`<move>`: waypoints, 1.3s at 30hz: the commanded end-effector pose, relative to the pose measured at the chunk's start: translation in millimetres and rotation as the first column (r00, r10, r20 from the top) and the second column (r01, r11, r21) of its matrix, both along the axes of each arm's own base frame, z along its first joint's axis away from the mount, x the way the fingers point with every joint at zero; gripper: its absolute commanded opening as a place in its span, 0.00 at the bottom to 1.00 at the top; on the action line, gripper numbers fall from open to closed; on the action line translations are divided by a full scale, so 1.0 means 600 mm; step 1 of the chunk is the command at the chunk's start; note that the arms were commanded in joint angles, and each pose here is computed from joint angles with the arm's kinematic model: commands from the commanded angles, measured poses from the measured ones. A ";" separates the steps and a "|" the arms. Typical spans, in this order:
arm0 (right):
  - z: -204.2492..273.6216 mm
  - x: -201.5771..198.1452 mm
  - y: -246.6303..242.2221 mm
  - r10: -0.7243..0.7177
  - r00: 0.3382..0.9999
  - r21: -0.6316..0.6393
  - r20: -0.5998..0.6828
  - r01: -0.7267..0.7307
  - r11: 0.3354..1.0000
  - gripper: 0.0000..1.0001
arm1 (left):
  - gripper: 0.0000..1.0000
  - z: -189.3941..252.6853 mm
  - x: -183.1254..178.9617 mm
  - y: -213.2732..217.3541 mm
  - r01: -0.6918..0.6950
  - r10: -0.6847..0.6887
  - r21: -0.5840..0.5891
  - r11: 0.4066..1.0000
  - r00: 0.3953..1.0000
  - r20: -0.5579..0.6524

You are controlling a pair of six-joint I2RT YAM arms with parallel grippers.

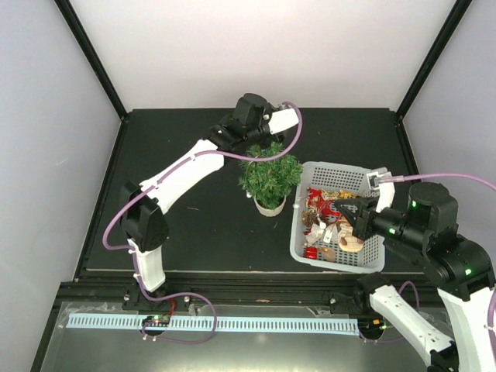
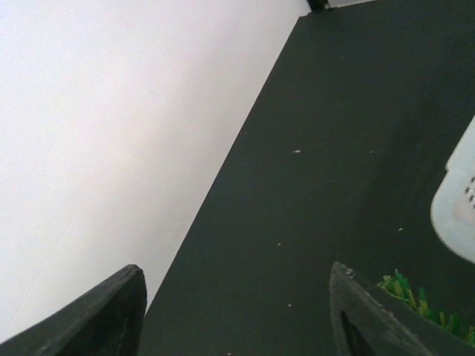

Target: Decorate the small christmas tree

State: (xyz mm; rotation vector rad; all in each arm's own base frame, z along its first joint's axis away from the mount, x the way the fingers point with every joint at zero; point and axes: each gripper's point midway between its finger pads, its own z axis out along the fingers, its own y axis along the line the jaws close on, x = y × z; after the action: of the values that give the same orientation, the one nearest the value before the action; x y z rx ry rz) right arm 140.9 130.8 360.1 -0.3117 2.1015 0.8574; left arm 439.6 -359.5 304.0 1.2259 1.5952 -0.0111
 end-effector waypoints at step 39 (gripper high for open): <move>0.024 -0.025 0.078 0.267 0.964 0.207 -0.013 -0.259 0.943 0.01 | 0.99 0.192 0.010 0.136 -0.138 0.166 -0.251 0.958 0.982 0.090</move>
State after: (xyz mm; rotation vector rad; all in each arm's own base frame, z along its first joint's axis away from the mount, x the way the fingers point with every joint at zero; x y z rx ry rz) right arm 126.6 170.0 365.5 -0.4483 2.0525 1.1765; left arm 456.6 -308.1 363.6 1.0165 1.6067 -0.0468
